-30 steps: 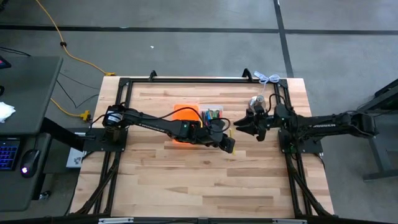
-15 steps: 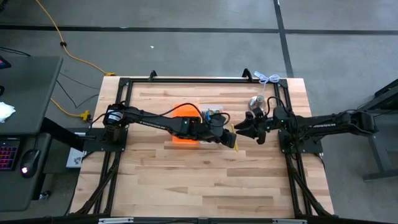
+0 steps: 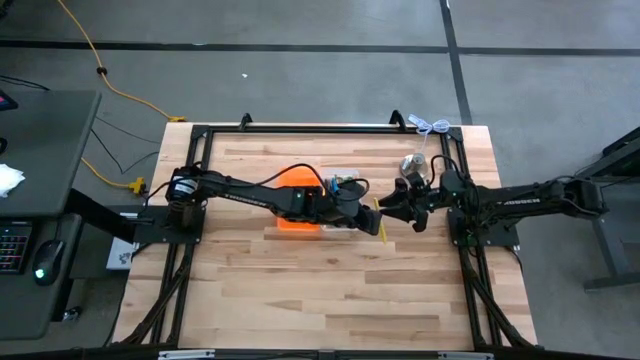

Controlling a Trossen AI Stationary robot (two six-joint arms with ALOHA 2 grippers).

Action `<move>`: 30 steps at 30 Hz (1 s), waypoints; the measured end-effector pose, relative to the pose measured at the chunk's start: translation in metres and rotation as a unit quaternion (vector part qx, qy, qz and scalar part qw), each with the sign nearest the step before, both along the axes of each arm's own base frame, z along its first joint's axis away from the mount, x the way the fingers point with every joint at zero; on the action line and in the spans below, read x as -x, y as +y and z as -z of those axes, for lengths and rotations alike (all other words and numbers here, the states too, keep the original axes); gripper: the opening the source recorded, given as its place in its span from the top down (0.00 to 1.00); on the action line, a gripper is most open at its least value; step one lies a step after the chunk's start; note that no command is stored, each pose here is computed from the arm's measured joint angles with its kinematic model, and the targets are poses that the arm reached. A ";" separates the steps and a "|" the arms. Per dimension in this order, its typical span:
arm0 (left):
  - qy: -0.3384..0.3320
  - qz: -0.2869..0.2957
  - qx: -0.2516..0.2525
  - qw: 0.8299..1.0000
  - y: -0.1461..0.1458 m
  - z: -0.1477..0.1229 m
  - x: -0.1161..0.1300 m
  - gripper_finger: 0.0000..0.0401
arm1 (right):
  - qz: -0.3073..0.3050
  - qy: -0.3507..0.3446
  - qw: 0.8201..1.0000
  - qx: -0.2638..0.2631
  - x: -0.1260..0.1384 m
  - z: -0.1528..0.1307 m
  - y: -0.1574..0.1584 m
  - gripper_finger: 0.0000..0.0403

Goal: Pick & place school supplies into a supply box
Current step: Put the yellow pen into the supply box

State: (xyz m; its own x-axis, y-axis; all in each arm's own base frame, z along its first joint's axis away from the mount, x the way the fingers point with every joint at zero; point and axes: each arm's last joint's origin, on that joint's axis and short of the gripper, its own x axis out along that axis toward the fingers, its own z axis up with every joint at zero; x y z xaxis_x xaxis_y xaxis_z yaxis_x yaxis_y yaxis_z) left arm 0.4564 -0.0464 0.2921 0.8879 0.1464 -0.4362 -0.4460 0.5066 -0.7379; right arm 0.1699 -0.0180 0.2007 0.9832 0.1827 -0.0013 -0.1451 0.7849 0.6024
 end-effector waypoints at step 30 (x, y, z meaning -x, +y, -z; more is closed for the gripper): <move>0.019 -0.007 0.003 1.000 0.000 0.004 0.002 0.90 | -0.022 0.031 0.998 0.042 -0.031 -0.021 -0.011 0.60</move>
State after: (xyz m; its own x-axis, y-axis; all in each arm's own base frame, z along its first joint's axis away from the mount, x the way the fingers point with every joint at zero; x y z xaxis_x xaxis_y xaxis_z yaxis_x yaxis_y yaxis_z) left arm 0.4546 -0.0464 0.2884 0.8680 0.1568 -0.4711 -0.4817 0.4961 -0.7224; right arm 0.2012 -0.0293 0.2216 0.9719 0.2222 -0.0783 -0.1454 0.8273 0.5427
